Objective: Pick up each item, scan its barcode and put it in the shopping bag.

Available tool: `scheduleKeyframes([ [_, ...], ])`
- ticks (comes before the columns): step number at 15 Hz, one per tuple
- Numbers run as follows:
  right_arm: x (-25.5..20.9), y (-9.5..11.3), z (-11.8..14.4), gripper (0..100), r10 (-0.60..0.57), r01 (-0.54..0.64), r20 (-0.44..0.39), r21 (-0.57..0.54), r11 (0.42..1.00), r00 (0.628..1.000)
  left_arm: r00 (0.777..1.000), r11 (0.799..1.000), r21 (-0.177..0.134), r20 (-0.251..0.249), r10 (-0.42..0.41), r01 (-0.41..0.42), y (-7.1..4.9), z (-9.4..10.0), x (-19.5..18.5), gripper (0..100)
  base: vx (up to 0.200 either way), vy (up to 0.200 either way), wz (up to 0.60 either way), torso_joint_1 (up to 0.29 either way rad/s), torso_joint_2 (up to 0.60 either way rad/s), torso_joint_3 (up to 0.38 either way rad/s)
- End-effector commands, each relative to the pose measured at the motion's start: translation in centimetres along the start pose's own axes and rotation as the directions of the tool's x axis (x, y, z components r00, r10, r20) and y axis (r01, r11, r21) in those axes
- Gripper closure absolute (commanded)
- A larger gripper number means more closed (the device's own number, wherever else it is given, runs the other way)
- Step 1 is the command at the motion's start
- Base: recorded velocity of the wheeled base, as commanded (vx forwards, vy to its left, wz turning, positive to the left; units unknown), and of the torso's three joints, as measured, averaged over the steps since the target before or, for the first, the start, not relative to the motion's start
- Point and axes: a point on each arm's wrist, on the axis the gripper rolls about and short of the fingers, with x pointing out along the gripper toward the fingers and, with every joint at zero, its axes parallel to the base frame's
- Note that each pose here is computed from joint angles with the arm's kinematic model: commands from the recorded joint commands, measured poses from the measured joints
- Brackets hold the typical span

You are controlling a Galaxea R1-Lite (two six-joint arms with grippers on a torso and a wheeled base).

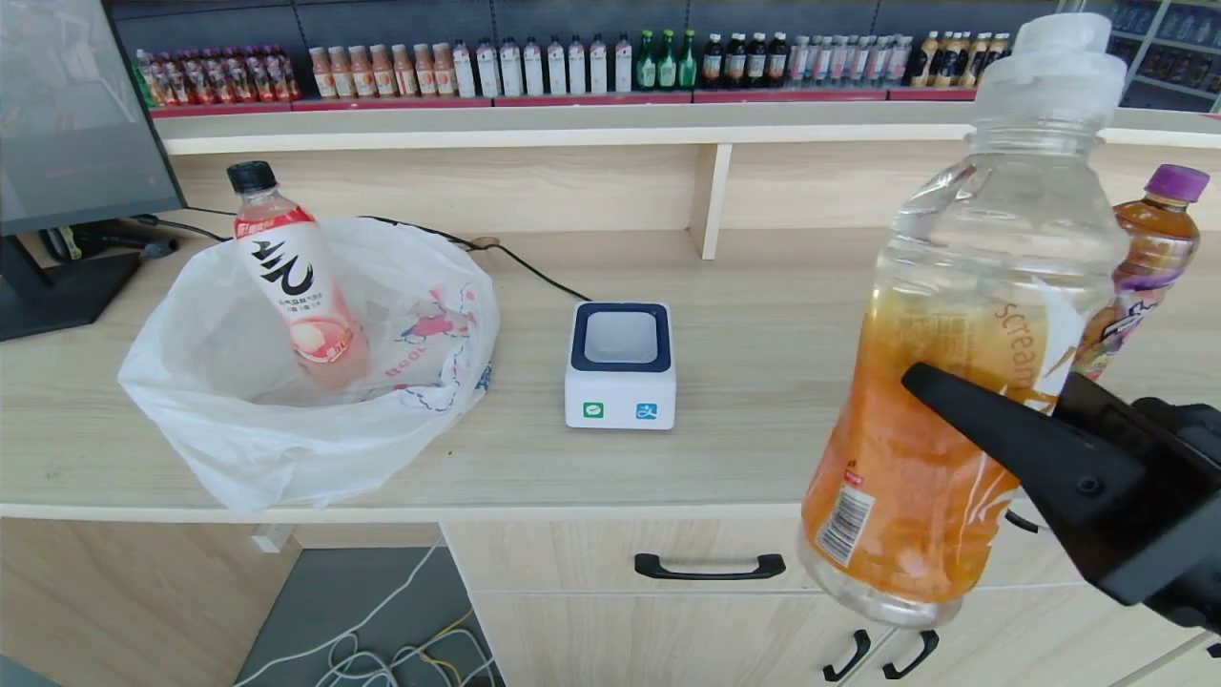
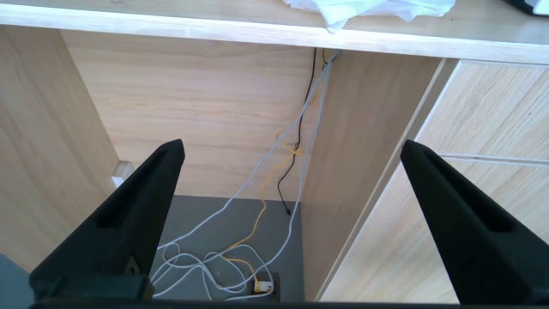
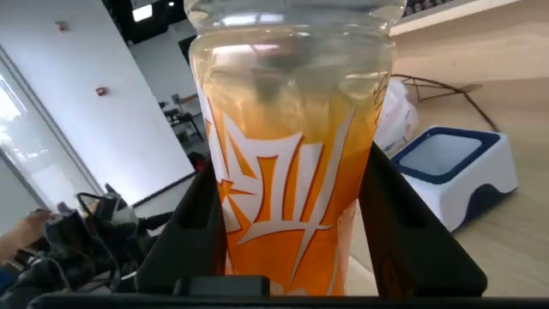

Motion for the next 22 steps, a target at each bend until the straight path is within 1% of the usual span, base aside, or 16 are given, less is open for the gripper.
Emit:
scheduleKeyframes([
  [1,0.2,-0.9,-0.3,100,-0.044,0.043,-0.008,-0.061,0.997,0.999,1.0,1.0,0.0,0.001,0.0,0.0,0.0,0.0,0.0,0,0.0,0.0,0.0,0.0,0.0,0.0],
  [2,0.4,-1.2,-0.2,100,-0.064,0.065,0.004,-0.093,0.994,0.998,1.0,1.0,0.0,0.001,0.0,0.0,0.0,0.0,0.0,0,0.0,0.0,0.0,0.0,0.0,0.0],
  [3,0.6,-1.4,-0.1,100,-0.077,0.077,0.01,-0.148,0.986,0.997,1.0,1.0,0.0,0.001,0.0,0.0,0.0,0.0,0.0,0,0.0,0.0,0.0,0.0,0.0,0.0],
  [4,0.6,-1.5,-0.2,100,-0.078,0.079,0.009,-0.173,0.982,0.997,1.0,1.0,0.0,0.001,0.0,0.0,0.0,0.0,0.0,0,0.0,0.0,0.0,0.0,0.0,0.0],
  [6,0.7,-1.9,0.2,100,-0.109,0.112,0.025,-0.299,0.948,0.994,1.0,1.0,0.0,0.001,0.0,0.0,0.0,0.0,0.0,0,0.0,0.0,0.0,0.0,0.0,0.0],
  [8,0.2,-2.3,0.1,100,-0.215,0.214,0.04,-0.369,0.905,0.976,1.0,1.0,0.0,0.001,0.0,0.0,0.0,0.0,0.0,0,0.0,0.0,0.0,0.0,0.0,0.0],
  [9,0.1,-2.3,0.0,100,-0.245,0.245,0.047,-0.378,0.893,0.968,1.0,1.0,0.0,0.001,0.0,0.0,0.0,0.0,0.0,0,0.0,0.0,0.0,0.0,0.0,0.0],
  [10,0.1,-2.3,0.0,100,-0.245,0.245,0.047,-0.378,0.893,0.968,1.0,1.0,0.0,0.001,0.0,0.0,0.0,0.0,0.0,0,0.0,0.0,0.0,0.0,0.0,0.0],
  [11,-0.1,-2.6,0.4,100,-0.357,0.367,0.104,-0.416,0.832,0.928,1.0,1.0,0.0,0.001,0.0,0.0,0.0,0.0,0.0,0,0.0,0.0,0.0,0.0,0.0,0.0],
  [12,-0.2,-2.7,0.4,100,-0.374,0.383,0.111,-0.433,0.816,0.921,1.0,1.0,0.0,-0.001,0.0,0.0,0.0,0.0,0.0,0,0.0,0.0,0.0,0.0,0.0,0.0],
  [14,-0.6,-2.7,-0.1,100,-0.408,0.407,0.098,-0.444,0.798,0.908,1.0,1.0,0.0,-0.001,0.0,0.0,0.0,0.0,0.0,0,0.0,0.0,0.0,0.0,0.0,0.0],
  [15,-1.0,-2.7,-0.5,100,-0.433,0.425,0.088,-0.438,0.792,0.897,1.0,1.0,0.0,-0.001,0.0,0.0,0.0,0.0,0.0,0,0.0,0.0,0.0,0.0,0.0,0.0],
  [22,-1.0,-2.6,-0.2,100,-0.429,0.433,0.108,-0.418,0.799,0.897,1.0,1.0,0.0,-0.001,0.0,0.0,0.0,0.0,0.0,0,0.0,0.0,0.0,0.0,0.0,0.0],
])
